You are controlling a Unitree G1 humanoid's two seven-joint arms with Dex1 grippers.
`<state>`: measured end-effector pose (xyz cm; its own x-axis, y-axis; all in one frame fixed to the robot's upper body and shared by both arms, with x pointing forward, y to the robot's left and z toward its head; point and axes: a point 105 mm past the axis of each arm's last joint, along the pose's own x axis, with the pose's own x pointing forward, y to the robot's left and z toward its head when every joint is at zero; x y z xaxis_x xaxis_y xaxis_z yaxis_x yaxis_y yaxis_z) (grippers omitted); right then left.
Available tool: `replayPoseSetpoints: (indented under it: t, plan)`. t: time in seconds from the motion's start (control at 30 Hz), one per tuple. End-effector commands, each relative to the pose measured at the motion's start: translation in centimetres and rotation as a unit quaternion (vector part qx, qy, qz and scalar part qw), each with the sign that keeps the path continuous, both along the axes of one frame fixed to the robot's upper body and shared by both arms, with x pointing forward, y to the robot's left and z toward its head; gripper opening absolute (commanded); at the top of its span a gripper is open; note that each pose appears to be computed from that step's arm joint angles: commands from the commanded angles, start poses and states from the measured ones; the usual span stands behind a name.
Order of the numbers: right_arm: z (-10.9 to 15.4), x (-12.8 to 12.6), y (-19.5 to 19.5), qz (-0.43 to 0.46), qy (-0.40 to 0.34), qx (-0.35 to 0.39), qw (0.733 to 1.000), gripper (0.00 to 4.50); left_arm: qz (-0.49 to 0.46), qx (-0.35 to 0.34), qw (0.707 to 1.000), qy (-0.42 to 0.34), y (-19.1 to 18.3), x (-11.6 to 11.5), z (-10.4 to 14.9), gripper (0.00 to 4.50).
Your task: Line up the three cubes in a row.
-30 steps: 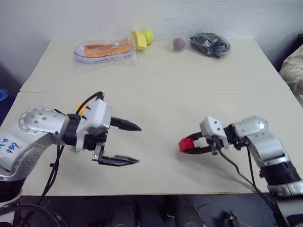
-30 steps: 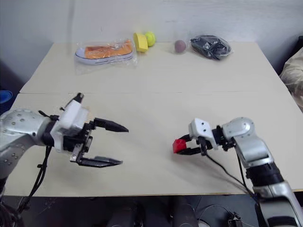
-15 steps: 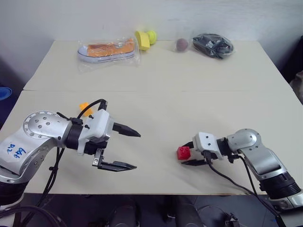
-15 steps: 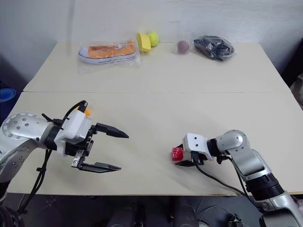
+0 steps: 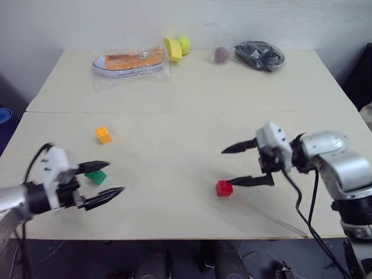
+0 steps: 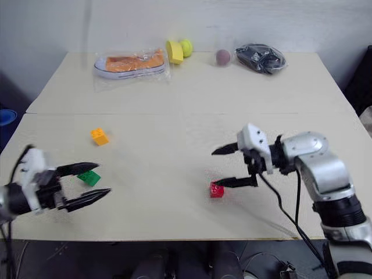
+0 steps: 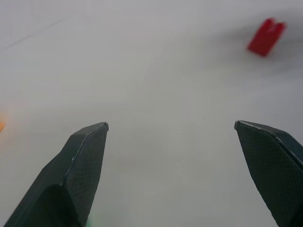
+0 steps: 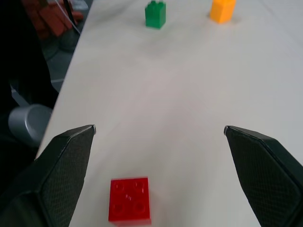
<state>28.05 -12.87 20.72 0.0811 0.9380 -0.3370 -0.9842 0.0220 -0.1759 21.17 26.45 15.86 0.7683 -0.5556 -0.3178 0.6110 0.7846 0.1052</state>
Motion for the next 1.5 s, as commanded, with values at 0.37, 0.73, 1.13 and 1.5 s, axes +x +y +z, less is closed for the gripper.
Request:
replayPoseSetpoints:
  t: [0.37, 0.73, 1.13, 1.5]
  plan:
    - [2.8, -1.0, 1.2, 0.032, -0.015, 0.036, 0.999, 4.47, 0.120, -0.025, 0.992, -0.029, 3.2, 2.7, -1.4, 4.50]
    - [3.4, -1.9, 1.6, 0.031, -0.021, 0.051, 0.998, 4.50, 0.099, -0.001, 0.995, 0.011, 2.6, 5.2, -3.9, 3.38]
    - [2.3, -2.3, -0.1, 0.008, -0.012, 0.021, 1.000, 4.50, -0.070, 0.003, 0.998, 0.007, -2.6, 5.7, -2.6, 1.49]
    - [-1.5, -4.6, -4.7, -0.037, 0.022, -0.084, 0.996, 4.50, -0.416, 0.103, 0.903, 0.022, -14.5, 5.5, -3.2, 1.49]
